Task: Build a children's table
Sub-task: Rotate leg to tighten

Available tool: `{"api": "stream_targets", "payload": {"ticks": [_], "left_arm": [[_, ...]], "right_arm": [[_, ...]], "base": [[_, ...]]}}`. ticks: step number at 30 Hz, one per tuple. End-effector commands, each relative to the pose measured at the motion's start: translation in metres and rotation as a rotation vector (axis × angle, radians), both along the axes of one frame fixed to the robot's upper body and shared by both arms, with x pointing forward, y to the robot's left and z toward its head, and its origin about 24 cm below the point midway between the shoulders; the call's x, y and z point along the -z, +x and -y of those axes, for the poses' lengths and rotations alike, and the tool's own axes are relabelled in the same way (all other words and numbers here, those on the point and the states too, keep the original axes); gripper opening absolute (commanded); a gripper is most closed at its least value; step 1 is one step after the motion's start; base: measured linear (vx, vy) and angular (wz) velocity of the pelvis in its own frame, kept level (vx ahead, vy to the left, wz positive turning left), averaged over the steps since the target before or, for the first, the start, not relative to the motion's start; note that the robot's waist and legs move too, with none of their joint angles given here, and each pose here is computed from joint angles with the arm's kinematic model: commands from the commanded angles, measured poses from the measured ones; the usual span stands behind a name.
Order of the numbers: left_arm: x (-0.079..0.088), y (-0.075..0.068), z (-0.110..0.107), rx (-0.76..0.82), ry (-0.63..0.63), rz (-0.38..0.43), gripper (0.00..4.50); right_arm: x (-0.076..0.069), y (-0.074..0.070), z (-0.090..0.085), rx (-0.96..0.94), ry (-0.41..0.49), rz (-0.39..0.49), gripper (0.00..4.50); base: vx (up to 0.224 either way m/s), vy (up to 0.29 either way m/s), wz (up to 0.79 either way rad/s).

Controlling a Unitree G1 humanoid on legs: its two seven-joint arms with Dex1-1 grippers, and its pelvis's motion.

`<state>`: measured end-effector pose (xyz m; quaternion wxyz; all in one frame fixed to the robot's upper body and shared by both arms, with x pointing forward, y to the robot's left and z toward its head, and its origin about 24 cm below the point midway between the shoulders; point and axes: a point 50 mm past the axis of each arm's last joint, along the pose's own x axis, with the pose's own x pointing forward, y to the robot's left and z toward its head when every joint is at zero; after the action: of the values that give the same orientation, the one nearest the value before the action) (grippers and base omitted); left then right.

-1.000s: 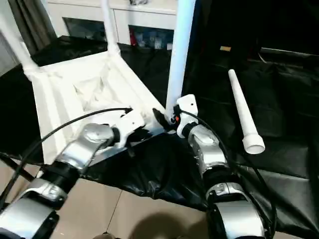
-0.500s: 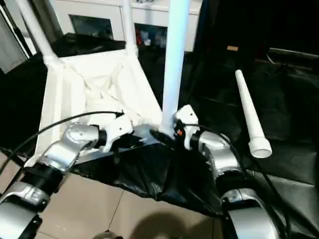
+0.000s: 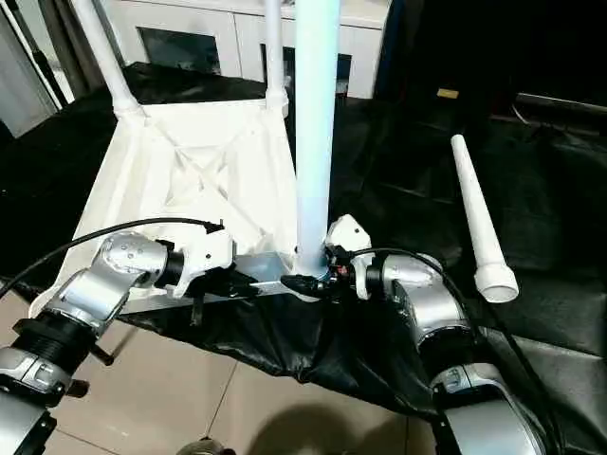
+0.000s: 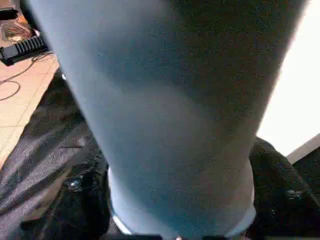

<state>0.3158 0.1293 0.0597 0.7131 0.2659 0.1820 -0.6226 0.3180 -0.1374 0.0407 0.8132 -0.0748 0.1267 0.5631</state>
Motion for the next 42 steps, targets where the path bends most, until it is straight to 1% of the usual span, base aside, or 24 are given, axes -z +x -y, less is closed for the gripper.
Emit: {"api": "stream_targets", "payload": {"ticks": [1,4,11,15,16,17,18,19,20,21,22,23,24,25,26,28,30,31,32,33,38,42], "left_arm": [[-0.001,-0.005,0.007,0.088,0.020,0.001,0.00],[-0.001,-0.006,0.006,0.095,0.019,-0.004,0.00],[0.000,-0.006,0.005,0.094,0.015,-0.019,0.00],[0.001,-0.003,0.007,0.041,-0.012,-0.032,0.00],[0.001,-0.001,0.008,0.010,-0.017,-0.033,0.00],[0.001,-0.001,0.008,0.010,-0.017,-0.033,0.00],[0.002,0.013,0.017,-0.141,-0.053,0.009,0.00],[0.001,0.017,0.021,-0.188,-0.063,0.027,0.00],[0.001,0.020,0.023,-0.218,-0.069,0.039,0.00],[0.001,0.020,0.023,-0.218,-0.069,0.039,0.00],[0.001,0.024,0.031,-0.270,-0.071,0.054,0.00],[0.001,0.026,0.038,-0.294,-0.080,0.061,0.00],[0.001,0.026,0.040,-0.301,-0.082,0.064,0.00],[0.000,0.028,0.052,-0.330,-0.095,0.079,0.00],[-0.001,0.028,0.062,-0.342,-0.107,0.089,0.00],[-0.001,0.027,0.071,-0.346,-0.117,0.094,0.00],[-0.001,0.026,0.081,-0.343,-0.121,0.109,0.00],[-0.001,0.024,0.085,-0.335,-0.118,0.114,0.00],[-0.001,0.024,0.085,-0.335,-0.118,0.114,0.00],[0.001,0.022,0.090,-0.327,-0.111,0.123,0.00],[0.004,0.020,0.092,-0.331,-0.103,0.124,0.00],[0.006,0.020,0.089,-0.338,-0.092,0.127,0.00]], "right_arm": [[-0.001,-0.002,0.002,-0.014,0.007,-0.005,2.92],[0.002,-0.007,0.001,-0.044,0.002,-0.022,2.87],[0.004,-0.010,-0.003,-0.047,0.011,-0.033,2.85],[0.008,-0.006,-0.005,0.052,0.043,-0.037,2.84],[0.011,-0.004,-0.006,0.098,0.040,-0.032,2.84],[0.011,-0.004,-0.006,0.098,0.040,-0.032,2.84],[0.022,0.004,-0.007,0.317,0.013,-0.021,2.84],[0.025,0.007,-0.008,0.389,0.009,-0.029,2.84],[0.027,0.009,-0.009,0.435,0.008,-0.036,2.84],[0.027,0.009,-0.009,0.435,0.008,-0.036,2.83],[0.032,0.012,-0.011,0.531,0.006,-0.060,2.83],[0.033,0.014,-0.013,0.598,0.013,-0.071,2.83],[0.034,0.015,-0.013,0.617,0.015,-0.074,2.82],[0.035,0.019,-0.018,0.722,0.043,-0.102,2.82],[0.035,0.022,-0.023,0.784,0.077,-0.128,2.82],[0.034,0.025,-0.028,0.820,0.094,-0.136,2.82],[0.031,0.027,-0.037,0.840,0.098,-0.124,2.82],[0.030,0.028,-0.040,0.841,0.099,-0.116,2.82],[0.030,0.028,-0.040,0.841,0.099,-0.116,2.82],[0.029,0.028,-0.048,0.834,0.093,-0.101,2.82],[0.029,0.028,-0.052,0.843,0.089,-0.097,2.82],[0.028,0.029,-0.055,0.839,0.097,-0.089,2.82]], "base": [[0.000,0.000,0.00],[0.000,0.000,0.00],[0.000,0.000,0.00],[0.000,0.000,0.00],[0.000,0.000,0.00],[0.000,0.000,0.00],[0.000,0.000,0.00],[0.000,0.000,0.00],[0.000,0.000,0.00],[0.000,0.000,0.00],[0.000,0.000,0.00],[0.000,0.000,0.00],[0.000,0.000,0.00],[0.000,0.000,0.00],[0.000,0.000,0.00],[0.000,0.000,0.00],[0.000,0.000,0.00],[0.000,0.000,0.00],[0.000,0.000,0.00],[0.000,0.000,0.00],[0.000,0.000,0.00],[0.000,0.000,0.00]]}}
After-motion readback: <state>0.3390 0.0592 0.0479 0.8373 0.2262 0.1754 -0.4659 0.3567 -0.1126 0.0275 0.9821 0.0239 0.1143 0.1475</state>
